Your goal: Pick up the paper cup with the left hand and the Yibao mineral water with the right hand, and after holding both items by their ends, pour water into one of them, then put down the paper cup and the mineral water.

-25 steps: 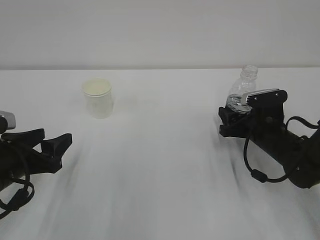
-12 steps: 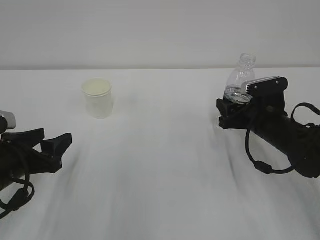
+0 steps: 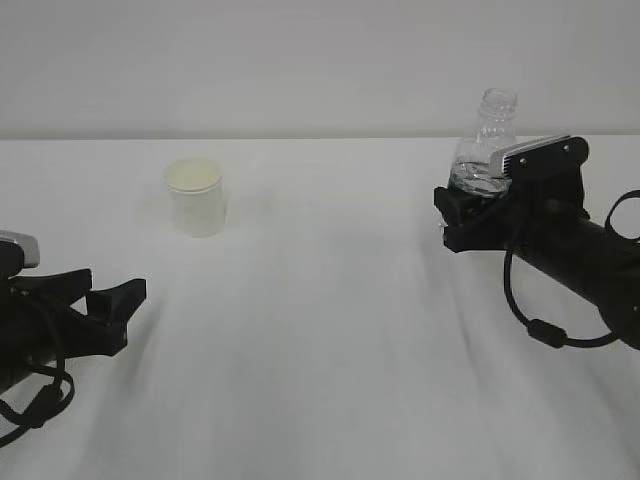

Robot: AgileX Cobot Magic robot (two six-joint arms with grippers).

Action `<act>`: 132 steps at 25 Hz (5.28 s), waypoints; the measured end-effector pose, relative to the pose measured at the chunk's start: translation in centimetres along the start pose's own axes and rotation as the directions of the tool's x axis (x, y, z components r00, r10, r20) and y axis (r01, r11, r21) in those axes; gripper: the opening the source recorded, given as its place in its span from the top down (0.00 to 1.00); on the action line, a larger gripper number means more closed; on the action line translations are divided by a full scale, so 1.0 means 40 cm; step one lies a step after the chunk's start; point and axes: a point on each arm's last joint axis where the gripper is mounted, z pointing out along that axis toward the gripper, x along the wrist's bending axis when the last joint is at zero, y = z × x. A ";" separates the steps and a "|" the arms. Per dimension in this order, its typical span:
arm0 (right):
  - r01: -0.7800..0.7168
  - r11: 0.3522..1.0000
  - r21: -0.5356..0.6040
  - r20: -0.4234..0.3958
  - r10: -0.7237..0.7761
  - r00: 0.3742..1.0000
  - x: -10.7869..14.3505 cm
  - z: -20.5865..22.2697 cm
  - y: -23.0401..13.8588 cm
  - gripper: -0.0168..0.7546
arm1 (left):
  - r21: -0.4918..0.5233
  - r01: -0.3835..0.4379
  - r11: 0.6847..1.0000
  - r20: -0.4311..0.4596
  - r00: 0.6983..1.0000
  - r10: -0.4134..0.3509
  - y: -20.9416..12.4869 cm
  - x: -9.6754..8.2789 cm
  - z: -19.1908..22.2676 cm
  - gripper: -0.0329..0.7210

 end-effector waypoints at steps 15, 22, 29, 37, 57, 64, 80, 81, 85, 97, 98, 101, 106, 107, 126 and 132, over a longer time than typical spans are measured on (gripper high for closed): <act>0.018 1.000 -0.007 -0.058 -0.019 0.998 0.019 -0.043 0.022 0.34 | -0.073 -0.018 0.997 0.043 0.999 0.022 0.037 -0.010 0.082 0.28; 0.008 1.000 -0.002 -0.097 -0.008 0.995 0.028 -0.045 0.020 0.35 | -0.101 -0.024 0.995 0.056 0.998 0.030 0.051 -0.012 0.112 0.28; 0.007 1.000 -0.001 -0.110 -0.007 0.994 0.031 -0.045 0.020 0.35 | -0.068 -0.029 0.997 0.058 0.998 0.033 0.023 0.000 0.145 0.28; 0.000 1.000 0.000 -0.115 0.000 0.993 0.032 -0.045 0.020 0.35 | -0.060 -0.034 0.998 0.066 0.997 0.038 0.007 0.004 0.185 0.28; 0.002 1.000 -0.001 -0.121 -0.002 0.993 0.033 -0.046 0.020 0.35 | -0.093 -0.037 0.995 0.059 0.997 0.043 -0.009 0.026 0.292 0.19; 0.002 1.000 -0.001 -0.121 -0.002 0.993 0.033 -0.046 0.020 0.35 | -0.107 -0.038 0.994 0.060 0.997 0.044 -0.012 0.028 0.322 0.19; 0.001 1.000 0.000 -0.127 -0.001 0.992 0.034 -0.046 0.020 0.35 | -0.117 -0.043 0.992 0.048 0.998 0.049 0.009 0.037 0.368 0.19; 0.000 1.000 0.000 -0.128 0.000 0.992 0.035 -0.046 0.020 0.35 | -0.116 -0.043 0.992 0.048 0.998 0.049 0.009 0.037 0.373 0.19; -0.001 1.000 0.000 -0.130 0.001 0.992 0.035 -0.046 0.020 0.35 | -0.106 -0.043 0.993 0.044 0.998 0.048 -0.001 0.041 0.396 0.19; -0.003 1.000 0.001 -0.133 0.003 0.991 0.036 -0.046 0.019 0.35 | -0.100 -0.046 0.994 0.026 0.998 0.049 -0.001 0.064 0.433 0.19; -0.003 1.000 0.001 -0.133 0.003 0.991 0.036 -0.046 0.019 0.35 | -0.096 -0.046 0.994 0.024 0.999 0.049 -0.002 0.066 0.434 0.19; -0.003 1.000 0.001 -0.133 0.003 0.991 0.036 -0.046 0.019 0.35 | -0.096 -0.049 0.994 0.019 0.998 0.051 0.006 0.074 0.442 0.19; -0.003 1.000 0.001 -0.133 0.003 0.991 0.036 -0.046 0.019 0.35 | -0.085 -0.072 0.994 0.041 0.996 0.076 0.014 0.071 0.453 0.19; -0.005 1.000 0.001 -0.133 0.005 0.991 0.036 -0.046 0.019 0.35 | -0.085 -0.075 0.994 0.044 0.996 0.079 0.014 0.070 0.453 0.19; -0.011 1.000 0.005 -0.158 0.012 0.987 0.041 -0.047 0.019 0.35 | -0.076 -0.068 0.995 0.016 0.997 0.069 0.015 0.101 0.451 0.19; -0.009 1.000 0.006 -0.164 0.010 0.986 0.043 -0.047 0.018 0.35 | -0.079 -0.056 0.995 -0.029 0.998 0.054 0.019 0.148 0.445 0.19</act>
